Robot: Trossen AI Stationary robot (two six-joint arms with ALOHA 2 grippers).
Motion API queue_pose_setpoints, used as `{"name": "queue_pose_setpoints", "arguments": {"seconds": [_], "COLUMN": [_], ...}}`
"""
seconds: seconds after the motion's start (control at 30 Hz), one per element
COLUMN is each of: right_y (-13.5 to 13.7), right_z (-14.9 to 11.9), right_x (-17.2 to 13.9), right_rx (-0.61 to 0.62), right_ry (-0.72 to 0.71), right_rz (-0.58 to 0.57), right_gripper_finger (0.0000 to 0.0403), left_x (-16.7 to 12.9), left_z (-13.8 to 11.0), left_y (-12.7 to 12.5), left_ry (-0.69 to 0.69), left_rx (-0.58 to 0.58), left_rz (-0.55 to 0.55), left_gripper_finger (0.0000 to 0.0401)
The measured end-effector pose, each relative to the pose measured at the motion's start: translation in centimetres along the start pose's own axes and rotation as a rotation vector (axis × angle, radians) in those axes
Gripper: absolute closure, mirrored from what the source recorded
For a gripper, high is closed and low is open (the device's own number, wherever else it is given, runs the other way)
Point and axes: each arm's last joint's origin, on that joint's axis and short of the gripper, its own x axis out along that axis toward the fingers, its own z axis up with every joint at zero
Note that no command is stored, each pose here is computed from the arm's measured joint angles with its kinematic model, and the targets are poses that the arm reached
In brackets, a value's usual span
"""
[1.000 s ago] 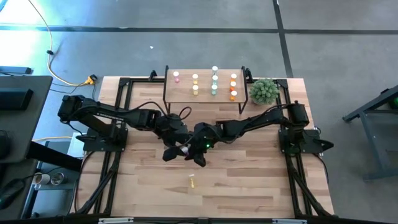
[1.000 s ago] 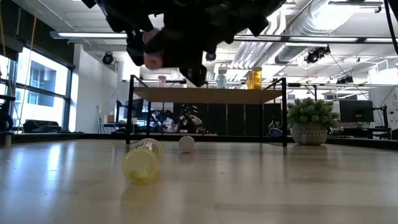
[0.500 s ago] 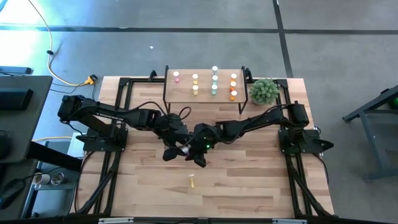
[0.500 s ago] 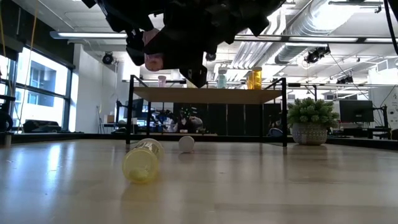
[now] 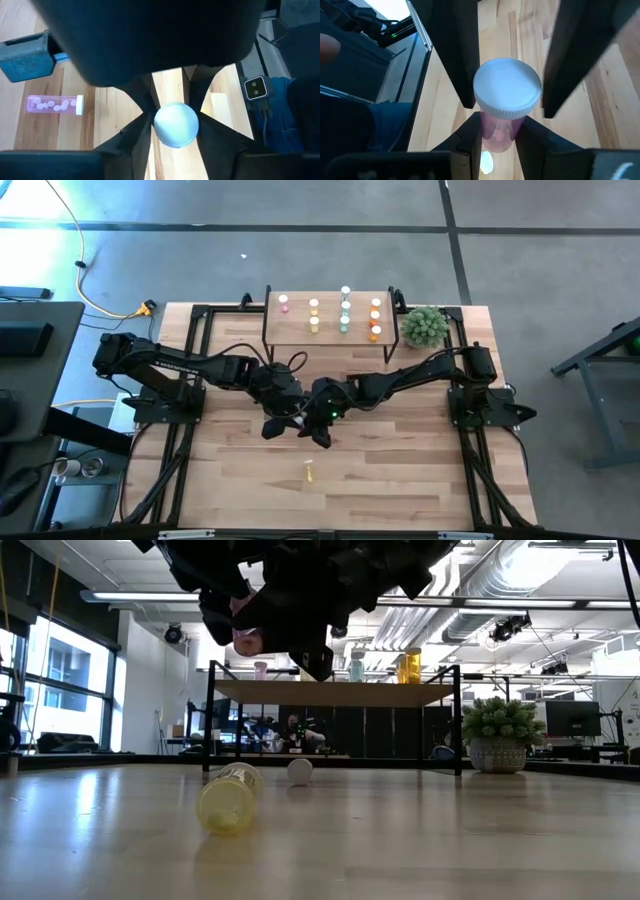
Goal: Pick and place medicine bottles onto shelf by color
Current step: Put the right pink pill bottle aligned with the other pink pill bottle on the shelf
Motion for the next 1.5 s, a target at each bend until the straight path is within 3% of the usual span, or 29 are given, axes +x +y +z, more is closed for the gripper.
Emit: {"name": "queue_pose_setpoints", "arguments": {"seconds": [0.2,0.5,0.7,0.93,1.5], "right_y": [0.0,0.0,-0.1,-0.5,0.3], "right_z": [0.0,0.0,0.0,-0.1,0.2], "right_x": [0.0,0.0,0.0,-1.0,-3.2], "right_rx": [-0.003,-0.030,-0.046,0.008,0.011], "right_ry": [0.000,-0.002,-0.007,0.050,0.087], "right_rz": [0.000,-0.006,-0.039,-0.062,-0.119], "right_gripper_finger": [0.0320,0.0318,0.0270,0.0227,0.0224], "left_x": [0.0,0.0,0.0,0.0,0.0], "left_z": [0.0,0.0,-0.1,-0.4,-0.7], "left_y": [0.0,0.0,0.0,0.4,0.6], "left_ry": [0.000,0.000,0.006,0.026,0.025], "left_rx": [0.005,0.005,-0.003,-0.017,-0.095], "left_rz": [0.000,0.001,0.004,0.092,0.216], "left_gripper_finger": [0.0290,0.0283,0.0289,0.0289,0.0287]}}
